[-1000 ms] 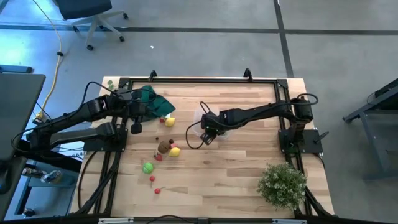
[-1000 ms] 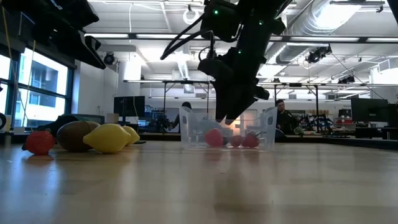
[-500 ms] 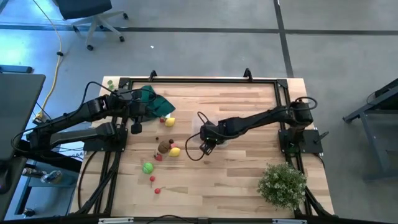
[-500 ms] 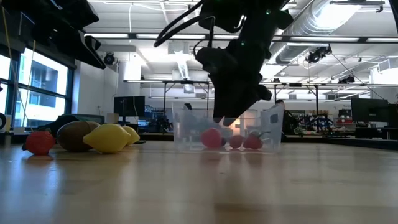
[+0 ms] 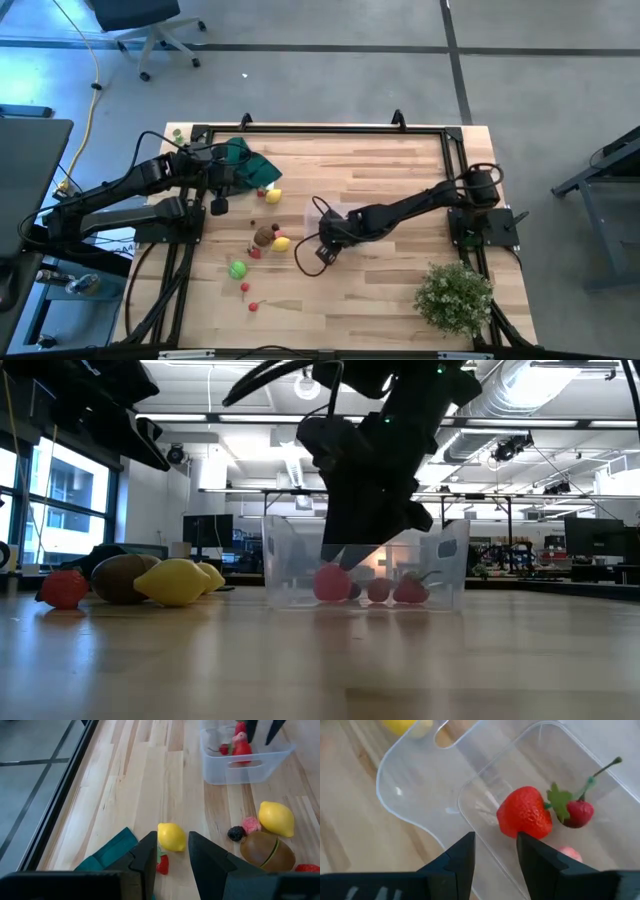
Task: Pick and placing Produce into tupperware
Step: Adjust the transparent bin on the table, then put the top yellow lemon into the transparent bin
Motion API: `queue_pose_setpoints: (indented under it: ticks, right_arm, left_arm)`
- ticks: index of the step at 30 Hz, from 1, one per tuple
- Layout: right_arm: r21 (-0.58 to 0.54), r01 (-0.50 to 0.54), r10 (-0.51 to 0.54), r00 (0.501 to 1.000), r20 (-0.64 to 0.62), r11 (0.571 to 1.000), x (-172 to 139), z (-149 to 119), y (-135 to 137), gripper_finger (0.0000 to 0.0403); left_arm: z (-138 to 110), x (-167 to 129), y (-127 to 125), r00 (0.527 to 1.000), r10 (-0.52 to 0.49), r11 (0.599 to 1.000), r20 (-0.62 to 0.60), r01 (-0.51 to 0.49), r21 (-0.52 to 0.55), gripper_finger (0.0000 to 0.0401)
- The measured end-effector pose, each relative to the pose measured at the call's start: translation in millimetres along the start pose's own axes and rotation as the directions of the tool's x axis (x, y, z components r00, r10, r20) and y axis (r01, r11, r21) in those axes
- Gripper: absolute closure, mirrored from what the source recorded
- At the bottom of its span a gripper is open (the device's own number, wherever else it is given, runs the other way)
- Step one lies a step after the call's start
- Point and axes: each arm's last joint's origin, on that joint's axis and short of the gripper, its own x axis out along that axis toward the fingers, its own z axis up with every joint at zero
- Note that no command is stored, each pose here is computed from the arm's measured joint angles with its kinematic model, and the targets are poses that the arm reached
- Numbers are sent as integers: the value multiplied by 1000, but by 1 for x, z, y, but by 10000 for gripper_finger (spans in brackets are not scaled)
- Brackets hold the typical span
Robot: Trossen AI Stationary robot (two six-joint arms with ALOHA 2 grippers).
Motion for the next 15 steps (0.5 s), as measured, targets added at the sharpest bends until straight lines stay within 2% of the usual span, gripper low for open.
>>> queue_pose_setpoints:
  ticks: [9, 15]
  right_arm:
    - [-8, 19, -19, 999, 28, 1000, -1, -6, 6, 268]
    - [-71, 61, -57, 997, 60, 996, -9, 3, 10, 268]
  left_arm:
    - [0, 0, 0, 1000, 0, 1000, 0, 0, 0, 302]
    - [0, 0, 0, 1000, 0, 1000, 0, 0, 0, 302]
